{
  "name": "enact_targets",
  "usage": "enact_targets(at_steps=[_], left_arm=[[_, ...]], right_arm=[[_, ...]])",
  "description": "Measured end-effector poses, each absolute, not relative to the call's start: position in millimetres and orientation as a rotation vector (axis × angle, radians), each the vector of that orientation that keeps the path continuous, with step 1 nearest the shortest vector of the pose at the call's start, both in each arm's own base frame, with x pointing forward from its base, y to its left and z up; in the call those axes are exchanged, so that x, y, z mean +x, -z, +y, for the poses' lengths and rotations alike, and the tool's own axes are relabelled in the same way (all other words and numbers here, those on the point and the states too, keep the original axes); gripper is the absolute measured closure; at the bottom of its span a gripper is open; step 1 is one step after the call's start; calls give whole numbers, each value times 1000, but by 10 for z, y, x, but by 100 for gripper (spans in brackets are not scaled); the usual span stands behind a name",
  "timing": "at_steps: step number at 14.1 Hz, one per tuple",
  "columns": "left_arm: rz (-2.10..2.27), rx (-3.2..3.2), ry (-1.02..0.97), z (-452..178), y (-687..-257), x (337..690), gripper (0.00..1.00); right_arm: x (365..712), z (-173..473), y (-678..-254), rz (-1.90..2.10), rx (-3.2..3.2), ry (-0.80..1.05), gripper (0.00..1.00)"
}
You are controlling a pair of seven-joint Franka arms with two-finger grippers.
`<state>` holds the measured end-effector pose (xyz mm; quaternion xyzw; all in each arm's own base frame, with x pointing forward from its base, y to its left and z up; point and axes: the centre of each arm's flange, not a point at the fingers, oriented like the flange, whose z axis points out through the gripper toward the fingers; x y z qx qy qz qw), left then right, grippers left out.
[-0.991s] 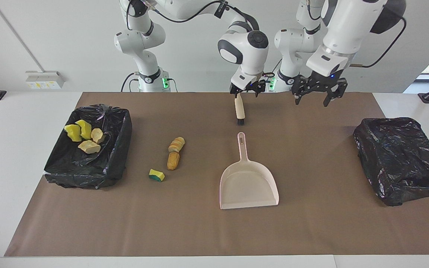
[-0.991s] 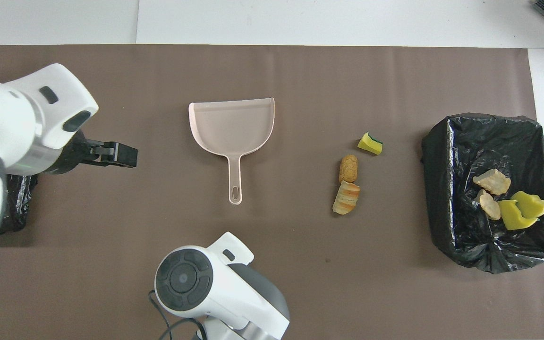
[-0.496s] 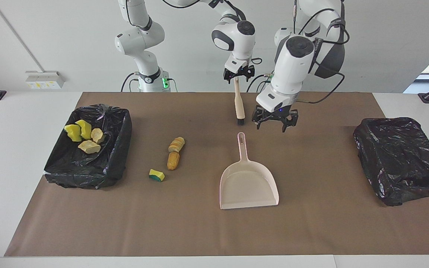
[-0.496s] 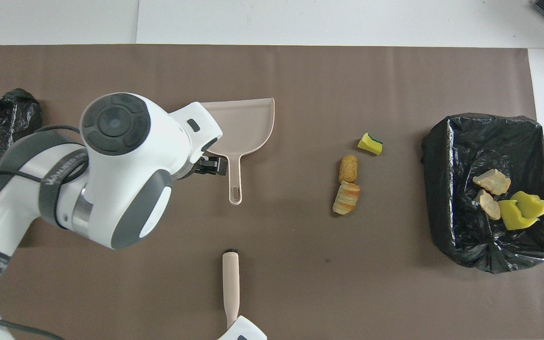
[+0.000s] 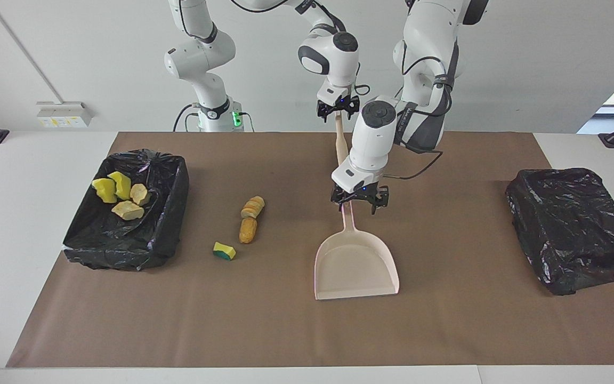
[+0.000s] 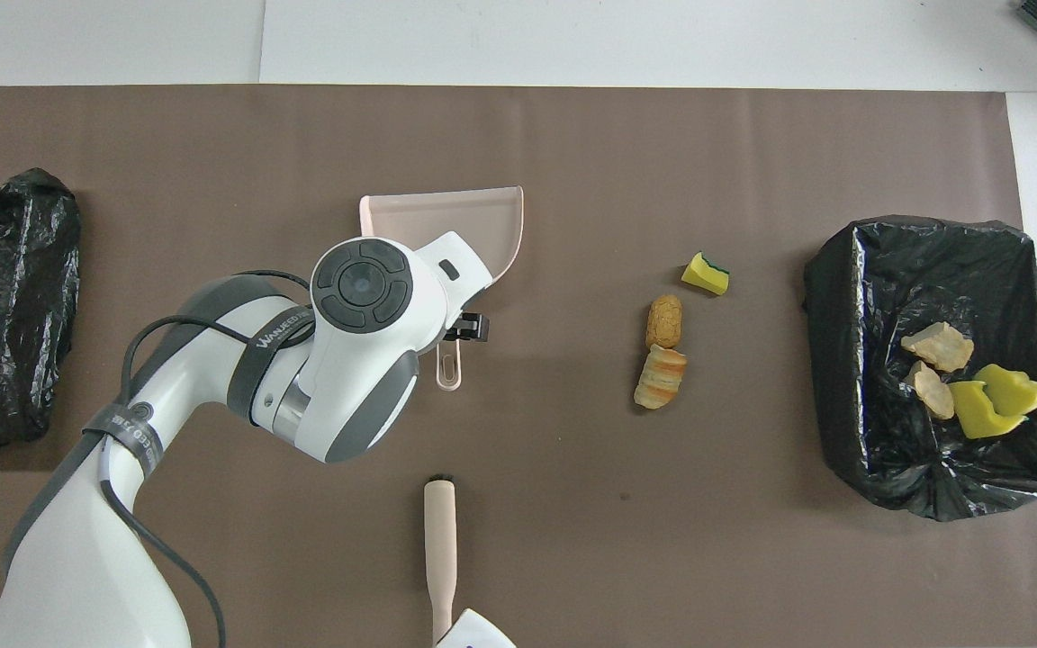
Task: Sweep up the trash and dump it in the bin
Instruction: 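Lift the dustpan with the left gripper while the right gripper grasps the brush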
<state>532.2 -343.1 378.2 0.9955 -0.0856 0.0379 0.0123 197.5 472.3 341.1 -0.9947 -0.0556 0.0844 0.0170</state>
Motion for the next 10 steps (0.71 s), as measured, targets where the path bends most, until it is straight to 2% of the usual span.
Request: enact_targets(at_steps=[5,6,7,9,10], left_arm=[[-226,3096,-117,-3503,-3536,5342,0],[-221,3096,-119,-3506,-3527,5344,7],[-221,3096,-123,-3507,-3532,5347,7],[-231,3101,-144,-3505,-3545,5360,27],[-234,3103,-151,-3503,-3549,5366,43]], right_arm=[[1986,4731,-3418,-168,-3083,-254,70],[1994,4731,-3422,-163,-3081,-255,74],[2008,4732,-3431,-158,-3079,-255,74],[2053,4709,-3459,-141,-3088,-273,74],[2090,4687,-3520,-131,-3097,-279,74]])
